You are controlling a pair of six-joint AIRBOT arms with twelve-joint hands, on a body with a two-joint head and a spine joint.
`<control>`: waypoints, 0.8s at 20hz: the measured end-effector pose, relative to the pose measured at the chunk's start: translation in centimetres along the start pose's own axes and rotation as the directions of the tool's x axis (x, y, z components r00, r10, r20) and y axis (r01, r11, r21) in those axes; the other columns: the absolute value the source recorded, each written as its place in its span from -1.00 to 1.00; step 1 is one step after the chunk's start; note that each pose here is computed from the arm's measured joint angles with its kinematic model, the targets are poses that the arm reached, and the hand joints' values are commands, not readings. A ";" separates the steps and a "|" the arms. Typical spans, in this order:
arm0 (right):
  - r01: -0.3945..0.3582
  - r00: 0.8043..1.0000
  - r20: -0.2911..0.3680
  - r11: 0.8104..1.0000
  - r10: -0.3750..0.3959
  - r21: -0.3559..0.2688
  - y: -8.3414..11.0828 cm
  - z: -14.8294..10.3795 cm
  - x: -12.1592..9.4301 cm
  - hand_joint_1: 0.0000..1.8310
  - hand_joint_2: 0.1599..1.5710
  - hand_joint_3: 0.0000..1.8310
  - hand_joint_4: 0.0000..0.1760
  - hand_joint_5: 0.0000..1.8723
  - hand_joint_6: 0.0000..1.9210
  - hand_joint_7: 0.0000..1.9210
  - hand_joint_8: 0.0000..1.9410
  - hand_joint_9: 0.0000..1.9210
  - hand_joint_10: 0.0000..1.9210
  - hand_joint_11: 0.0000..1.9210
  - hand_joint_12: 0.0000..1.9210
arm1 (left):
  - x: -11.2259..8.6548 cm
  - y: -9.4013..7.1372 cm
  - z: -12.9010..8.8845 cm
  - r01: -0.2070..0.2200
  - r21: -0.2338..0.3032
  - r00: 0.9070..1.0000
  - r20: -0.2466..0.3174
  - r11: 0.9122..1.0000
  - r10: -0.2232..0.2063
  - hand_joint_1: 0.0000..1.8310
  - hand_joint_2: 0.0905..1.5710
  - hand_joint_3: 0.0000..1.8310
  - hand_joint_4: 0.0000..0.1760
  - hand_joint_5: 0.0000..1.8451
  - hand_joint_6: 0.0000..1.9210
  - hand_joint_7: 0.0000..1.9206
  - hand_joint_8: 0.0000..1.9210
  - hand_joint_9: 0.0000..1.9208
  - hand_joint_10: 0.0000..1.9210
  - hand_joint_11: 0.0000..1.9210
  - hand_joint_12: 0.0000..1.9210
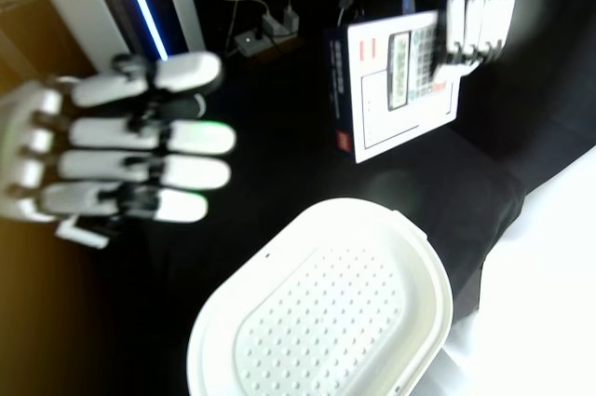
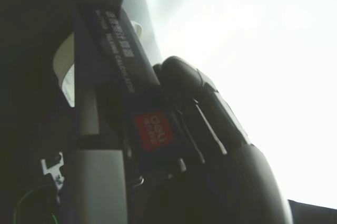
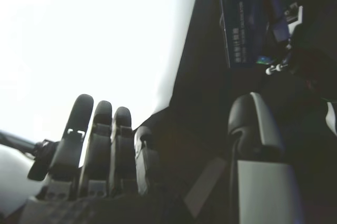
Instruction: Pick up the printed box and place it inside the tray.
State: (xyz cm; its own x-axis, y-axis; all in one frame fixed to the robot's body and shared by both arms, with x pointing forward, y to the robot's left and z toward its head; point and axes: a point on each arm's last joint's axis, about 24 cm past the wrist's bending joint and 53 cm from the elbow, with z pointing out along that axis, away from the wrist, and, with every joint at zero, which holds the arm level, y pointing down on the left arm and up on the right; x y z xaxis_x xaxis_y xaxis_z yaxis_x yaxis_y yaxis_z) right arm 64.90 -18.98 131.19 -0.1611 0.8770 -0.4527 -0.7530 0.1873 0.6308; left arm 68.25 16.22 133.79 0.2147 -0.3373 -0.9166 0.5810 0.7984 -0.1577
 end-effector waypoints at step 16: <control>-0.159 0.987 0.030 0.987 0.159 -0.002 -2.0 3.2 3.9 0.13 0.14 -0.98 0.89 -1.00 -1.00 -1.00 -1.00 -0.92 -0.94 -1.00 0.58 | 1.2 -4.5 3.0 0.169 0.089 0.981 0.086 0.982 -0.176 0.47 0.43 -0.99 -1.00 -0.18 0.18 -0.07 0.13 0.03 0.28 -0.14 0.54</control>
State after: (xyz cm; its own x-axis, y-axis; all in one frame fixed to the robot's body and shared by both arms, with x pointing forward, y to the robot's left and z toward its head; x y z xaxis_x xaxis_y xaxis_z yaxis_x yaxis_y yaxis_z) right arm 67.84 -14.55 130.16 -0.2597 0.9086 -0.3271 -0.7188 0.0443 0.6938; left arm 68.27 10.73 134.56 0.1757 -0.5143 -0.8394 0.6765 0.6826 -0.2766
